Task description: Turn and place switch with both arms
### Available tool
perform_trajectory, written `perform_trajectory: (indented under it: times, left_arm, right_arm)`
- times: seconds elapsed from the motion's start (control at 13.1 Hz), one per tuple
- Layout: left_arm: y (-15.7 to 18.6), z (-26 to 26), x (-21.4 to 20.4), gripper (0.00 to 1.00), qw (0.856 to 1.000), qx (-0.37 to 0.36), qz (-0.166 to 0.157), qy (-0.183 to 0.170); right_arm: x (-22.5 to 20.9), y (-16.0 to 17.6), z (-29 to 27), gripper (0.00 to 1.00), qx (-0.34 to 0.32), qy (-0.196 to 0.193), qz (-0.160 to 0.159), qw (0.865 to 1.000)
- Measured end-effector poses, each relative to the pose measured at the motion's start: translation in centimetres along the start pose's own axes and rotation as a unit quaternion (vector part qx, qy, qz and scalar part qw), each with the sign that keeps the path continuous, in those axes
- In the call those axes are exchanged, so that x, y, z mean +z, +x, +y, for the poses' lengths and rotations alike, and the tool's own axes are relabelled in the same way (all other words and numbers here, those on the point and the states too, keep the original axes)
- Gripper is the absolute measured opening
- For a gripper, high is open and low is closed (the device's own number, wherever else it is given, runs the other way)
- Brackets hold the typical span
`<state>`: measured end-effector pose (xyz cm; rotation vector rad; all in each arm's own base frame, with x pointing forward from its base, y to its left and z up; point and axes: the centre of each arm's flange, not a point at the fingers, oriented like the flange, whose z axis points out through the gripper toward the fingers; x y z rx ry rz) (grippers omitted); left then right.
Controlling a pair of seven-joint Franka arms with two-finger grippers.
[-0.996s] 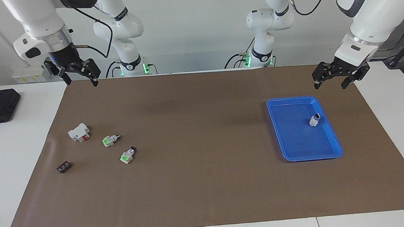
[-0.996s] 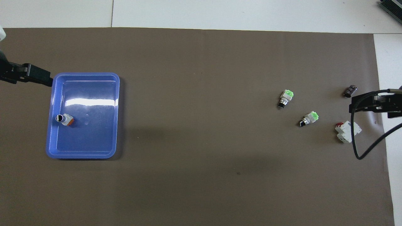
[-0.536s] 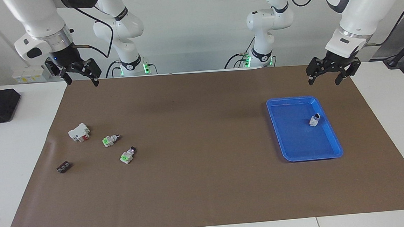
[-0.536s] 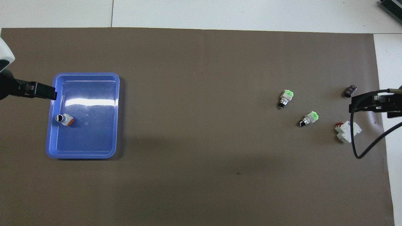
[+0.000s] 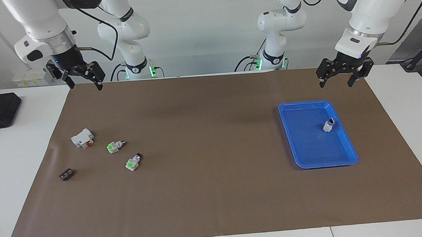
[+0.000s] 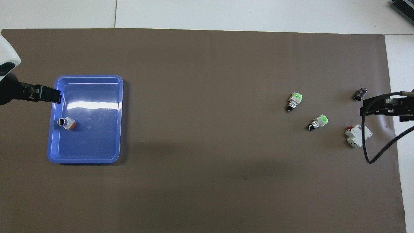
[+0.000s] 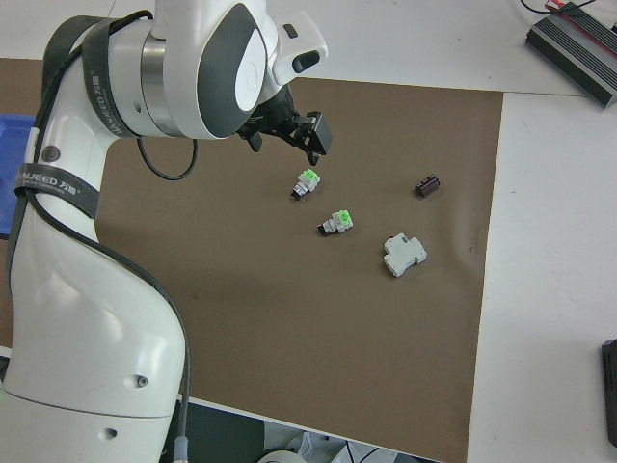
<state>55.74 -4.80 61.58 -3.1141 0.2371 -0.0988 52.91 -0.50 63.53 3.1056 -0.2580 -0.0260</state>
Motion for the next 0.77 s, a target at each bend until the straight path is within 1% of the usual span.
perform_trajectory:
  times: [0.77]
  left_arm:
    - [-0.2, -1.8, 0.2, 1.0, 1.0, -0.016, -0.002, 0.001]
  right_arm:
    - [0.0, 0.0, 0.0, 1.0, 0.0, 0.0, 0.0, 1.0]
